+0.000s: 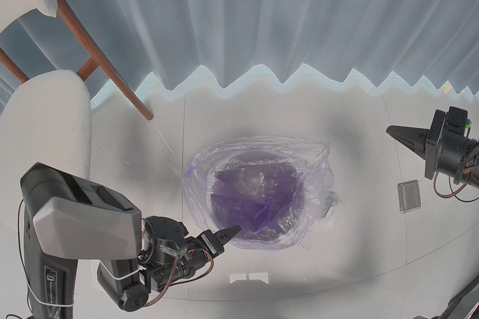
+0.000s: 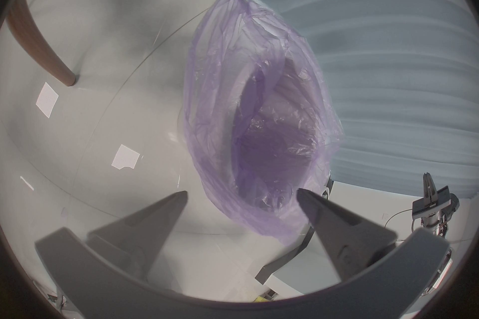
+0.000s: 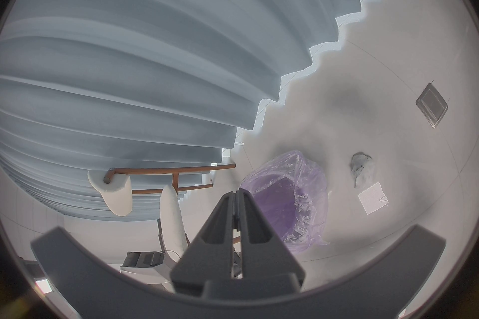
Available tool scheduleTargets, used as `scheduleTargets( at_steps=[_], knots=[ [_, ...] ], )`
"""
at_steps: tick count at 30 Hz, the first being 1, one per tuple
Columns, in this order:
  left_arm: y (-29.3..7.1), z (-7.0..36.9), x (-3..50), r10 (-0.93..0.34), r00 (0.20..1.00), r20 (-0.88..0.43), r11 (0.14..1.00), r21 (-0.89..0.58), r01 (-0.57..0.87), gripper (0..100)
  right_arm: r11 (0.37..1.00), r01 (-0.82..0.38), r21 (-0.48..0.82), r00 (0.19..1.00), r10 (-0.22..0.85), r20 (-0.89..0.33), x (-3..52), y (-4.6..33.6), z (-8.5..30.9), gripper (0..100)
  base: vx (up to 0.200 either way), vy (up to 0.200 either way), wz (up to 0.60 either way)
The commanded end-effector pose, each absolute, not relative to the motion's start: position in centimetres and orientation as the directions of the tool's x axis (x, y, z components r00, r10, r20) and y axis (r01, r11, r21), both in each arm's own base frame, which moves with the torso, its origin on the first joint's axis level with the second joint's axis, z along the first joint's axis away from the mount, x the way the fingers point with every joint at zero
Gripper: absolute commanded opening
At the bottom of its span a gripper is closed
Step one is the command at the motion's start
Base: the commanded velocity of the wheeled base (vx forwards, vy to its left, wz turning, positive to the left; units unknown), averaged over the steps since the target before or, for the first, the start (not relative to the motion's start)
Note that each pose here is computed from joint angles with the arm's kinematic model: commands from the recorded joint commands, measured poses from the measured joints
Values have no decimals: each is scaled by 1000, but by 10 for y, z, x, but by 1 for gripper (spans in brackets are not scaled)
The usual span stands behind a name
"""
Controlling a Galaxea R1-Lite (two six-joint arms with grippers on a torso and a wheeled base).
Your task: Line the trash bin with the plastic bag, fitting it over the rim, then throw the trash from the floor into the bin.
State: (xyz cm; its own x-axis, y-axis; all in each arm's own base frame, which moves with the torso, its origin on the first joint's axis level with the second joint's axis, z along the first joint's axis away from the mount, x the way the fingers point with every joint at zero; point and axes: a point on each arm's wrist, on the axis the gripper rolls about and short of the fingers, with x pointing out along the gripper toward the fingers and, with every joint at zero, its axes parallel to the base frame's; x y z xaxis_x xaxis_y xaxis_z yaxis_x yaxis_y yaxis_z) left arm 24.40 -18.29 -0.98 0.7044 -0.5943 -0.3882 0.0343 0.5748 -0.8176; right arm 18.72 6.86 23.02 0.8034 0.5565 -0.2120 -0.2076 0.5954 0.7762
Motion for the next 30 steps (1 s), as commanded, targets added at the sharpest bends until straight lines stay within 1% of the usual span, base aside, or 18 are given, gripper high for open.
scheduleTargets(
  at_steps=[1,11,15,20,21,24,27,30],
  knots=[
    [-186,-18,249,-590,702,-399,581,-814,25,0,596,-207,776,803,557,-213,187,69,230,0,0,0,0],
    [-173,-26,223,-562,662,-496,648,-761,-21,0,597,-208,775,803,557,-213,187,69,229,0,0,0,0],
    [-166,-34,216,-542,642,-542,707,-707,-1,0,603,-209,770,802,557,-218,188,69,228,0,0,0,0],
    [-166,-43,220,-512,651,-561,757,-652,34,0,603,-213,769,804,556,-214,187,68,229,0,0,0,0],
    [-168,-48,223,-501,657,-563,781,-621,63,0,605,-221,765,807,554,-205,185,67,231,0,0,0,0],
    [-169,-58,233,-465,681,-566,820,-565,90,0,602,-234,764,811,554,-188,182,66,235,0,0,0,0],
    [-170,-61,243,-447,707,-549,833,-543,105,0,603,-235,763,811,554,-188,181,66,235,0,0,0,0],
    [-171,-61,245,-443,707,-551,837,-536,107,0,602,-236,763,812,554,-186,181,66,235,0,0,0,0]
  ],
)
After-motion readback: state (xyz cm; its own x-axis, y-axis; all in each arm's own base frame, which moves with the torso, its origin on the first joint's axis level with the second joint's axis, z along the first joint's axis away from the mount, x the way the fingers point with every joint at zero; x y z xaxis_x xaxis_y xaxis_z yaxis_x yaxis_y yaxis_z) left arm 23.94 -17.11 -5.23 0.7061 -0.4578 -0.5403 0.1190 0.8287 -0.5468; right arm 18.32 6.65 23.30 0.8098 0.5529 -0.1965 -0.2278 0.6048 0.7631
